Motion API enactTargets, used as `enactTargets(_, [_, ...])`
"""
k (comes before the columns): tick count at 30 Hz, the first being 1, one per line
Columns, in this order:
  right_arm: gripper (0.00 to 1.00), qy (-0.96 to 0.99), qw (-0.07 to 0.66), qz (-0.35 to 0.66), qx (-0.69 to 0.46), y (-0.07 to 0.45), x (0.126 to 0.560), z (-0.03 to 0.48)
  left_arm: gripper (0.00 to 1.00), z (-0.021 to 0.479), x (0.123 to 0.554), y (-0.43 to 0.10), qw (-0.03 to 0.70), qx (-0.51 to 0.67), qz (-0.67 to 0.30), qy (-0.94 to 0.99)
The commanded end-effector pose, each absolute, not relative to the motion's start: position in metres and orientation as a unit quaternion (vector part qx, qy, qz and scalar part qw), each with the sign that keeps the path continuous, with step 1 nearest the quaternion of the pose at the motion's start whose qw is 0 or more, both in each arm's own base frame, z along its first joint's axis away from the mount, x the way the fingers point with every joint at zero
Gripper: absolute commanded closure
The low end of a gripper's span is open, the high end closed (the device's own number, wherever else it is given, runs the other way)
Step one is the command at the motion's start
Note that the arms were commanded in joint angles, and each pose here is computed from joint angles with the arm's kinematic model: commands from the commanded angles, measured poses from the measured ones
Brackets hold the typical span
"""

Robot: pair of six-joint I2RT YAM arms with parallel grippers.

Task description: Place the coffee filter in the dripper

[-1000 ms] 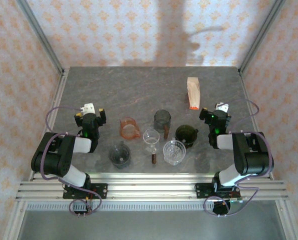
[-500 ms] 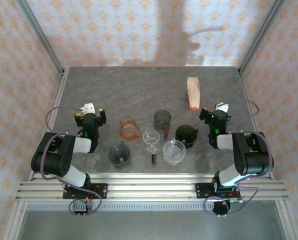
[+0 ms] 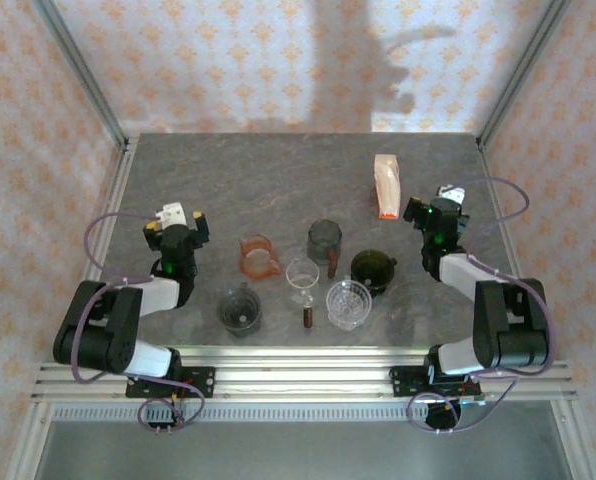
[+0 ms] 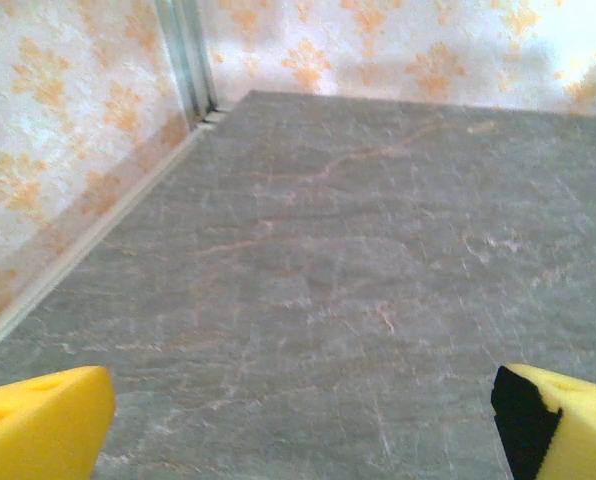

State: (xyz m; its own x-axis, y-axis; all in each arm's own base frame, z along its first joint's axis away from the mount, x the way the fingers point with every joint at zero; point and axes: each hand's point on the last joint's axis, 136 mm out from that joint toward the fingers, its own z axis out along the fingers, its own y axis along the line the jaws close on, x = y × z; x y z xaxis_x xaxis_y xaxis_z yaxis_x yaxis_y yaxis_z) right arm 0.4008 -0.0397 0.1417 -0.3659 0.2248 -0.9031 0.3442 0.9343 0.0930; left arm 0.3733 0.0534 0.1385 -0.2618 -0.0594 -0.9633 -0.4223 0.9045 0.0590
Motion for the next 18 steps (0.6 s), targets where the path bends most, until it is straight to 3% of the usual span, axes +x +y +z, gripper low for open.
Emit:
enactTargets(1, [0.01, 0.828, 0.509, -0.083, 0.219, -0.05, 0.383, 0.144, 0.0, 0.157, 0.372, 0.062, 0.575, -0.178, 0.175, 0.779])
enactTargets(6, [0.01, 0.788, 0.501, -0.083, 0.349, -0.069, 0.369, 0.168, 0.0, 0.183, 0.375, 0.072, 0.583, -0.297, 0.123, 0.746])
enactTargets(9, [0.0, 0.772, 0.424, -0.083, 0.465, -0.08, 0.345, 0.163, 0.0, 0.189, 0.369, 0.073, 0.56, -0.354, 0.087, 0.744])
enactTargets(13, [0.0, 0.812, 0.403, -0.006, 0.423, -0.052, 0.359, 0.156, 0.0, 0.198, 0.367, 0.064, 0.568, -0.372, 0.022, 0.734])
enactTargets(18, [0.03, 0.802, 0.448, 0.059, 0.39, -0.027, 0.351, 0.169, 0.0, 0.2, 0.363, 0.056, 0.565, -0.404, -0.046, 0.718])
